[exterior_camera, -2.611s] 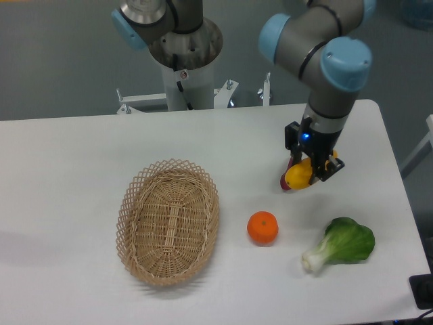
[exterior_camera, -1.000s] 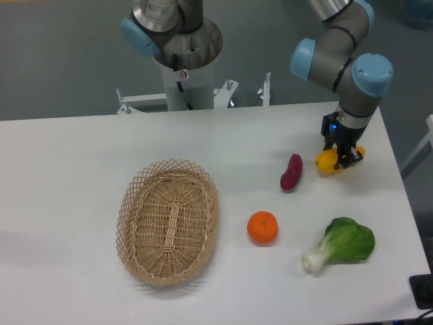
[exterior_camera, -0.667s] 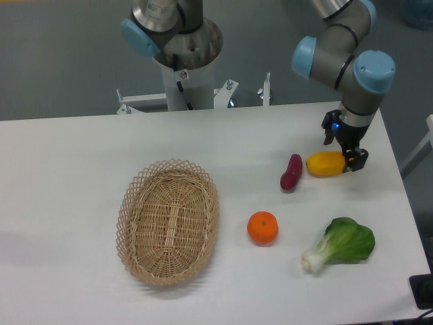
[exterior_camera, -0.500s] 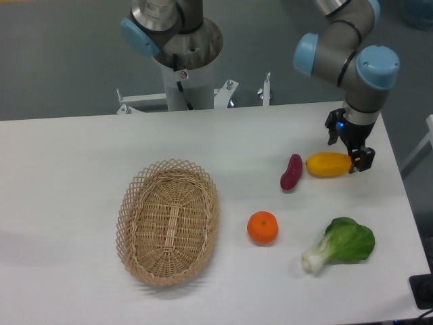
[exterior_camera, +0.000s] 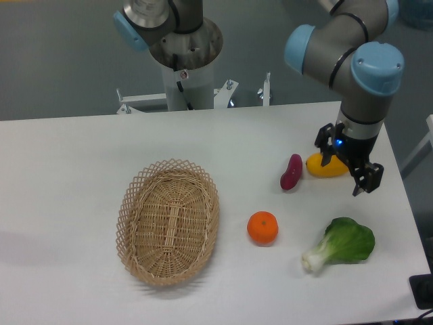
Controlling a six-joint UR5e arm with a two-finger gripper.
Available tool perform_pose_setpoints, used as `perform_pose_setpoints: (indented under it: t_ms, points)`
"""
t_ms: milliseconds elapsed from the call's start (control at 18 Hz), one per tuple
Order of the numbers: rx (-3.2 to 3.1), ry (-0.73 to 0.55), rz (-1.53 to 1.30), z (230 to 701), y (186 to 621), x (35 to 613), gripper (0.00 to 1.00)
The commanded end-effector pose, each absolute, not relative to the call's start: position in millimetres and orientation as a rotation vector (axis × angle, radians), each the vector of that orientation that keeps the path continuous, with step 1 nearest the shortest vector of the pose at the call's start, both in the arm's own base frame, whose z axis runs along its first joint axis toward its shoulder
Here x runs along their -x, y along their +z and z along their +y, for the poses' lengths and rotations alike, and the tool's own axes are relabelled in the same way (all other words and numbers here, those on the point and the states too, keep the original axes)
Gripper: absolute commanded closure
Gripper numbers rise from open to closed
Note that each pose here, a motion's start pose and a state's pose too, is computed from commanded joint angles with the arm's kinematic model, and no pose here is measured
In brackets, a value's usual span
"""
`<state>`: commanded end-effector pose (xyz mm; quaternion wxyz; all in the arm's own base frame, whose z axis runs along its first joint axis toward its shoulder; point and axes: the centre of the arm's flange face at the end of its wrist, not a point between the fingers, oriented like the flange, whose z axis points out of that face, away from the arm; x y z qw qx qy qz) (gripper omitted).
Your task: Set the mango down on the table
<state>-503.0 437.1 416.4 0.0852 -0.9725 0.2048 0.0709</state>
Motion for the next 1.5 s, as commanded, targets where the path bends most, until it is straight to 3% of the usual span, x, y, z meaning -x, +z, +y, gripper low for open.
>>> perform_pose_setpoints:
  t_ms: [278,611,1500]
  points:
    - [2.934,0.167,0.348,458,441,468,0.00]
    - [2.957,0.126,0.347,439,475,448,0.00]
    - [2.957,0.113,0.374,440,479,441,0.00]
